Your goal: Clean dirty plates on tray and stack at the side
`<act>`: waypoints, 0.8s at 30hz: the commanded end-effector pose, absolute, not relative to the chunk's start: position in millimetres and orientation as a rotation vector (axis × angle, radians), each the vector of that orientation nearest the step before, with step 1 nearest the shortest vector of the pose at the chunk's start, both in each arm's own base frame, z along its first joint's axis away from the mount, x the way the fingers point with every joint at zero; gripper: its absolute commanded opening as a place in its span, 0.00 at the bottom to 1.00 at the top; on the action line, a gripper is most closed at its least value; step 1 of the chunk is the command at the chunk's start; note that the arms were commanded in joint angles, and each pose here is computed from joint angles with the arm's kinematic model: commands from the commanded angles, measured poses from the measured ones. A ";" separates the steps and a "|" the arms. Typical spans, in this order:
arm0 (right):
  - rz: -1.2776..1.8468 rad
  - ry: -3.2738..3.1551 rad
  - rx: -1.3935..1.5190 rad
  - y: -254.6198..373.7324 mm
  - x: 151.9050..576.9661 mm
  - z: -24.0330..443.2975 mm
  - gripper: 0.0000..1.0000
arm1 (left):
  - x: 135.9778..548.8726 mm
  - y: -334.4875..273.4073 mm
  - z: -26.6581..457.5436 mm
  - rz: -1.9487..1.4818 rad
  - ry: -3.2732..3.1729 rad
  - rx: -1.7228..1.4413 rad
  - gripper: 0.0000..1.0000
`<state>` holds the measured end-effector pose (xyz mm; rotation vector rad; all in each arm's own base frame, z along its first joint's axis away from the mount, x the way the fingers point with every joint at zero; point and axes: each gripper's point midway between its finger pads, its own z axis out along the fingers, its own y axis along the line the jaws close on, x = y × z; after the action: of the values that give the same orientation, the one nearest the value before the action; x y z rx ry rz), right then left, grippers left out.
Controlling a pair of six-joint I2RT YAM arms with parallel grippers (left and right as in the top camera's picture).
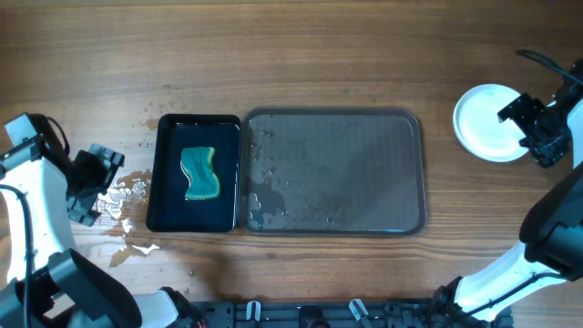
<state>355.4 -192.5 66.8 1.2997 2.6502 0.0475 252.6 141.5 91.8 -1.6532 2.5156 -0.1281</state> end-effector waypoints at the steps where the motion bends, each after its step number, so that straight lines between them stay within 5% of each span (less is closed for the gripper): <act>1: 0.106 2.640 1.037 -172.1 378.0 104.1 1.00 | 279.7 110.7 94.9 -0.221 2.602 -1.439 1.00; 7: 0.042 2.429 0.284 -81.3 402.6 243.5 0.99 | 328.4 12.8 110.8 -0.262 2.791 -0.683 1.00; 13: 0.047 2.241 -0.076 -4.4 355.8 329.2 1.00 | 338.4 -47.3 195.2 -0.248 2.699 -0.215 1.00; 24: -0.038 1.828 -0.236 15.5 233.7 442.7 1.00 | 188.9 -80.7 313.9 -0.185 2.360 0.348 1.00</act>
<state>253.2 12.4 427.4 -0.2045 1.8946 -0.0252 221.3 -85.7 294.0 0.2885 2.4484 -0.1773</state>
